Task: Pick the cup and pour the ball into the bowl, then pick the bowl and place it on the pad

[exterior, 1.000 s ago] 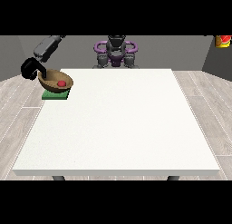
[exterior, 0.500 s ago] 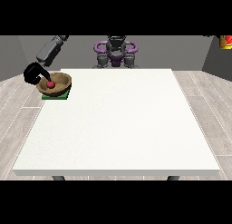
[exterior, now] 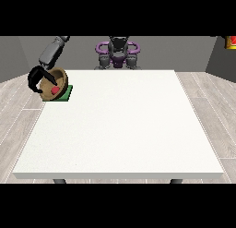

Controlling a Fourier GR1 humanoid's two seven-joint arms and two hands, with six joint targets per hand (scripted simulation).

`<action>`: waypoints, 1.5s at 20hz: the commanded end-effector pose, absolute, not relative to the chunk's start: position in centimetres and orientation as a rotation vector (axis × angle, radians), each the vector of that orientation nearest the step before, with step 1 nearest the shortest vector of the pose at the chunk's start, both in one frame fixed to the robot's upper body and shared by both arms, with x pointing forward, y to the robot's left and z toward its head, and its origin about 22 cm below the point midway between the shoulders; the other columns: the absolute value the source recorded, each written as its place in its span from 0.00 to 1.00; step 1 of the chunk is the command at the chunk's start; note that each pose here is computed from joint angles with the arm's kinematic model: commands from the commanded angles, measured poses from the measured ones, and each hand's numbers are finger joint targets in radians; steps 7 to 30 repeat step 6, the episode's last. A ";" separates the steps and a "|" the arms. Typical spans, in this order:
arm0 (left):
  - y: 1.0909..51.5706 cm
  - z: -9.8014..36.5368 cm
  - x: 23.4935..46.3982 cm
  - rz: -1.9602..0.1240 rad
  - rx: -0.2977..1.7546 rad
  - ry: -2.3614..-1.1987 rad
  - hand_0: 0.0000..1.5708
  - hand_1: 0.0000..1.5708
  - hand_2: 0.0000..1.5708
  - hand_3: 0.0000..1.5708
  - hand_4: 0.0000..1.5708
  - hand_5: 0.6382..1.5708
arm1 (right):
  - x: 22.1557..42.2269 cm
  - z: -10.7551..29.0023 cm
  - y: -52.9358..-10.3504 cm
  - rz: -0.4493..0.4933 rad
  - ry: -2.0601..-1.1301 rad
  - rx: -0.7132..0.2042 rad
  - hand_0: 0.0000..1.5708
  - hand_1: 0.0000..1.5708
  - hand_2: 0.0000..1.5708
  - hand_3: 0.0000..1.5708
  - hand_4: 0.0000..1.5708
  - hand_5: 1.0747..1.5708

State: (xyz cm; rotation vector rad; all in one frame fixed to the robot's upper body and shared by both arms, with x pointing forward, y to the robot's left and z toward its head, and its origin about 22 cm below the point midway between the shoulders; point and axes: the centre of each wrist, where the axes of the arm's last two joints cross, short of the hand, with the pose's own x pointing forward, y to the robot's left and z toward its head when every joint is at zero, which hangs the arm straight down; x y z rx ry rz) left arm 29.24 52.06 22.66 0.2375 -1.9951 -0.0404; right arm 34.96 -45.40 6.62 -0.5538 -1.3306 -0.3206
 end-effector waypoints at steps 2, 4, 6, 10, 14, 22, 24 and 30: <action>49.1 22.1 30.4 -0.088 0.171 -1.936 0.00 0.00 0.00 0.00 0.76 1.00 | 34.7 6.1 -46.0 -0.271 -1.223 -0.557 0.00 0.00 0.00 0.00 0.00 0.67; 48.2 20.7 31.0 -0.057 0.199 -1.956 0.00 0.00 0.00 0.00 0.76 1.00 | 35.3 10.3 -47.6 -0.260 -1.269 -0.551 0.00 0.00 0.00 0.00 0.00 0.66; 48.9 18.0 30.9 -0.027 0.237 -1.838 0.00 0.00 0.00 0.00 0.76 1.00 | 36.1 12.0 -46.7 -0.175 -1.239 -0.547 0.00 0.00 0.00 0.00 0.13 0.61; 48.9 18.0 30.9 -0.027 0.237 -1.838 0.00 0.00 0.00 0.00 0.76 1.00 | 36.1 12.0 -46.7 -0.175 -1.239 -0.547 0.00 0.00 0.00 0.00 0.13 0.61; 48.9 18.0 30.9 -0.027 0.237 -1.838 0.00 0.00 0.00 0.00 0.76 1.00 | 36.1 12.0 -46.7 -0.175 -1.239 -0.547 0.00 0.00 0.00 0.00 0.13 0.61; 48.9 18.0 30.9 -0.027 0.237 -1.838 0.00 0.00 0.00 0.00 0.76 1.00 | 36.1 12.0 -46.7 -0.175 -1.239 -0.547 0.00 0.00 0.00 0.00 0.13 0.61; 48.9 18.0 30.9 -0.027 0.237 -1.838 0.00 0.00 0.00 0.00 0.76 1.00 | 36.1 12.0 -46.7 -0.175 -1.239 -0.547 0.00 0.00 0.00 0.00 0.13 0.61; 48.9 18.0 30.9 -0.027 0.237 -1.838 0.00 0.00 0.00 0.00 0.76 1.00 | 36.1 12.0 -46.7 -0.175 -1.239 -0.547 0.00 0.00 0.00 0.00 0.13 0.61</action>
